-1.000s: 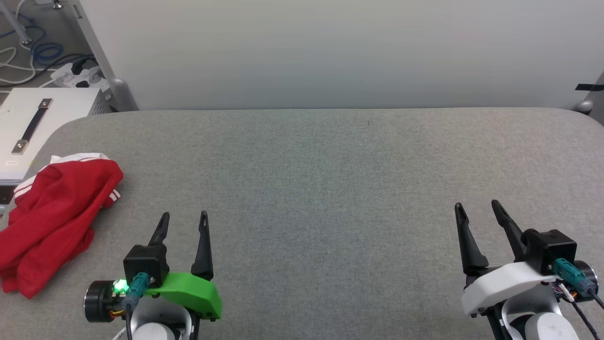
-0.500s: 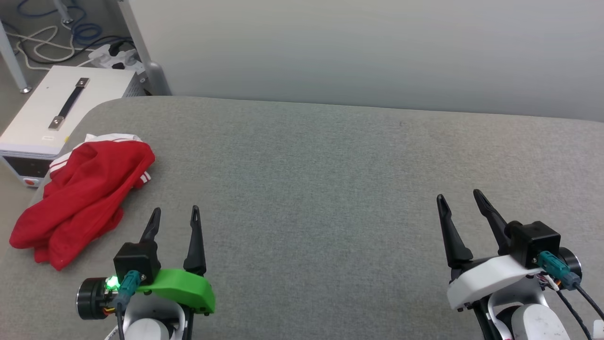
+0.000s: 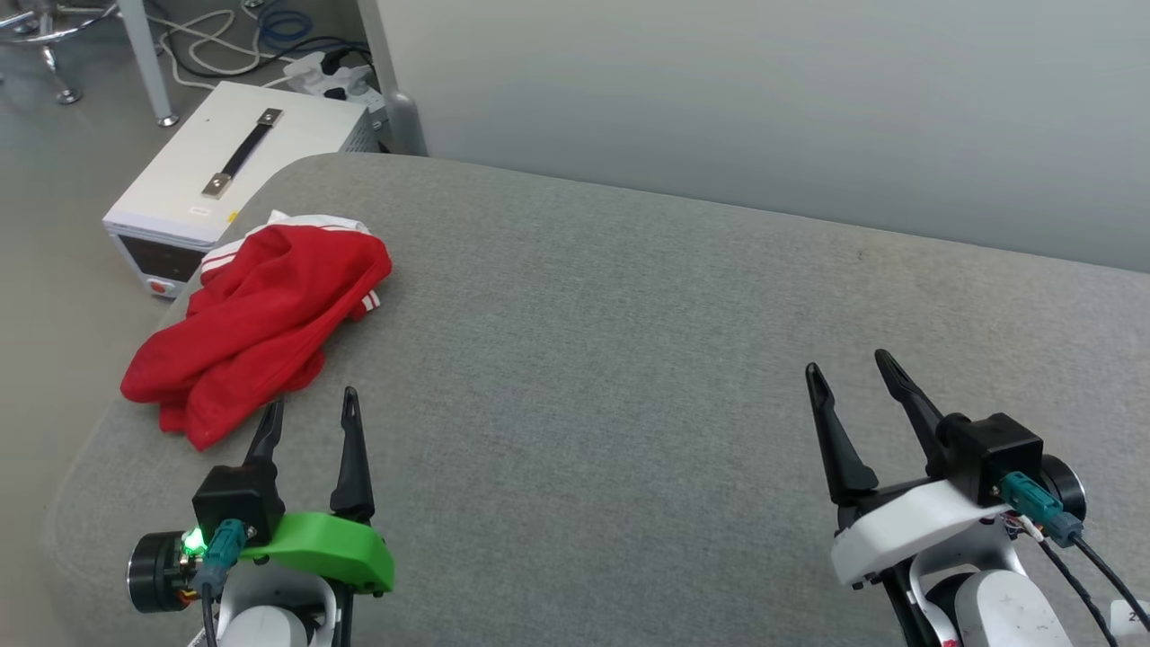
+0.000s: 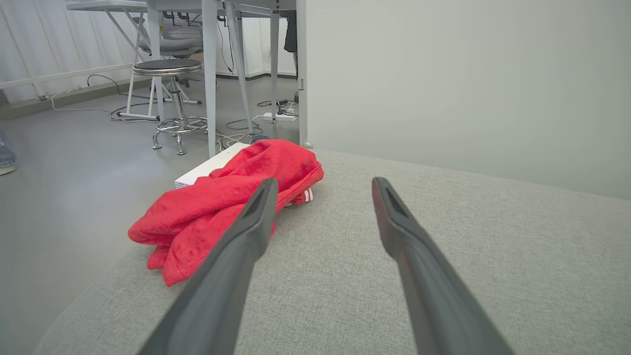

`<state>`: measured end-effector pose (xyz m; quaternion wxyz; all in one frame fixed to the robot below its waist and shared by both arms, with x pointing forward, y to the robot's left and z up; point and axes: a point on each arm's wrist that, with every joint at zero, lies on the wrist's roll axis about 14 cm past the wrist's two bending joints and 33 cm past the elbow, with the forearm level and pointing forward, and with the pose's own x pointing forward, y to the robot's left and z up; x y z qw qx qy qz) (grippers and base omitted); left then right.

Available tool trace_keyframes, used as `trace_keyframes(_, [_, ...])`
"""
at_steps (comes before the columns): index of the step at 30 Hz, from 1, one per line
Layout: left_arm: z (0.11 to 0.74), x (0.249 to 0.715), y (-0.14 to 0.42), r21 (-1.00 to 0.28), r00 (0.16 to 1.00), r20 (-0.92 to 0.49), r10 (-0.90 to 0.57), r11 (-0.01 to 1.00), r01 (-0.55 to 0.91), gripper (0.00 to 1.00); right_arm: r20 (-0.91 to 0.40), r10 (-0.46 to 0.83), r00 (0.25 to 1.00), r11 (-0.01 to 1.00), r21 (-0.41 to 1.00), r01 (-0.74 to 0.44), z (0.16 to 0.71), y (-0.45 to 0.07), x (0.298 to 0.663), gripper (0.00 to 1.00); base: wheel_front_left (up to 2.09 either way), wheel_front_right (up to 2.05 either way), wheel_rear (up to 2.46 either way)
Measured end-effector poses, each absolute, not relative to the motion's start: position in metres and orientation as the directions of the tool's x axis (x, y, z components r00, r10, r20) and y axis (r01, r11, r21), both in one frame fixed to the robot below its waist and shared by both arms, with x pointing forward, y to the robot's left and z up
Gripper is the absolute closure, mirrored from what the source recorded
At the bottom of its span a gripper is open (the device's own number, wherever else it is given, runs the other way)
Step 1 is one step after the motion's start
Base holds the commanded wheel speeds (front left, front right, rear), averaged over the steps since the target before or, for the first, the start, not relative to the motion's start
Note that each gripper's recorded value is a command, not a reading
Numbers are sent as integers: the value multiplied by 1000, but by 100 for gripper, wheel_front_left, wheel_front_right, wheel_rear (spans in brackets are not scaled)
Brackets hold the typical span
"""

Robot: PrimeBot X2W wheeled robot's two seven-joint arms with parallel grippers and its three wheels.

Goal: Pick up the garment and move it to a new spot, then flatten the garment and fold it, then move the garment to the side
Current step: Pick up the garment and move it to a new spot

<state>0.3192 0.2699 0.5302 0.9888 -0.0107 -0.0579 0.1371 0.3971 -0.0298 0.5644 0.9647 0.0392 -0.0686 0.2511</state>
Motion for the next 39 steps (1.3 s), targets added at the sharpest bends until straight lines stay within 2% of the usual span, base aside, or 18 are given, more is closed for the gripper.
trace_keyframes(19, [529,257,328,-47,871,131,474,880,-472,0,186,662,726,734,36,-679,574,51,391,0,0,0,0])
trace_keyframes(33, [532,224,352,-49,814,151,560,827,-560,0,209,733,647,655,40,-755,579,89,385,0,0,0,0])
trace_keyframes(39, [531,224,353,-48,814,148,562,826,-562,0,214,733,645,653,43,-756,580,91,385,0,0,0,0])
